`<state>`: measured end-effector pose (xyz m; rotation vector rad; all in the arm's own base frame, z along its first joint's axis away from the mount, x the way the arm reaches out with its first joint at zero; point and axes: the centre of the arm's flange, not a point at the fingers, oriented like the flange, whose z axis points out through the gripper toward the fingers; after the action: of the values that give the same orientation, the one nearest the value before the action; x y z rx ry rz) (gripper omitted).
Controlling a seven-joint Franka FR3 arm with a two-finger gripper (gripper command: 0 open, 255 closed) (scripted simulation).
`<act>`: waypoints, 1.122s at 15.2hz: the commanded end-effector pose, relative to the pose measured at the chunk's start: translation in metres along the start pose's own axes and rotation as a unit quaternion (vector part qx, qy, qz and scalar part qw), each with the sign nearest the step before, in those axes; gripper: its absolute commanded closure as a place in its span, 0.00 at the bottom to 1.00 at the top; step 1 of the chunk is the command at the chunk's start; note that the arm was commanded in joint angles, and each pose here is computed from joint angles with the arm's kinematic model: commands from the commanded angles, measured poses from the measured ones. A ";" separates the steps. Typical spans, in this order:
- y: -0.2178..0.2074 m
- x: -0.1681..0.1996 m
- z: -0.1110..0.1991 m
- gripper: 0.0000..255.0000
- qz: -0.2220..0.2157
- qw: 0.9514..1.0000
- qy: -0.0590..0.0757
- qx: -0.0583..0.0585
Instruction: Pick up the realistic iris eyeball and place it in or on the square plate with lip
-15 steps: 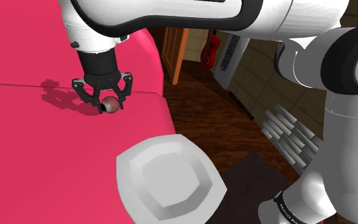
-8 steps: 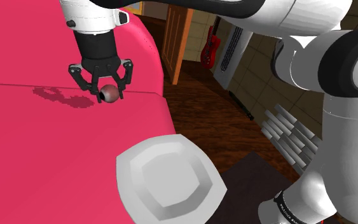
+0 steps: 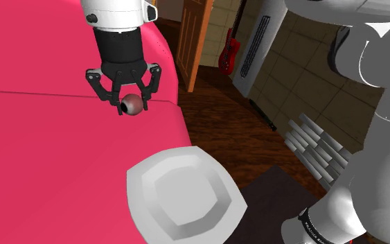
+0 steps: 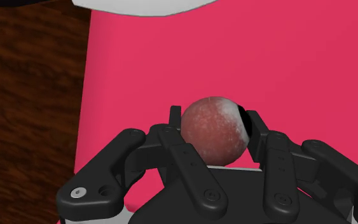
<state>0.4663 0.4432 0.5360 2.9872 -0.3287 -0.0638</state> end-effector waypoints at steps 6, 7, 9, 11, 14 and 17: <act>0.036 -0.086 0.011 1.00 0.001 1.000 0.000 -0.001; 0.041 -0.098 0.013 1.00 0.001 1.000 0.000 -0.001; 0.052 -0.122 0.015 1.00 0.001 1.000 0.000 -0.001; 0.063 -0.146 0.018 1.00 0.001 1.000 0.000 -0.001; 0.077 -0.179 0.022 1.00 0.001 1.000 0.000 -0.001; 0.075 -0.178 0.038 1.00 0.001 1.000 0.000 -0.001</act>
<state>0.2755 0.4046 0.5192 2.9855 -0.3302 -0.0637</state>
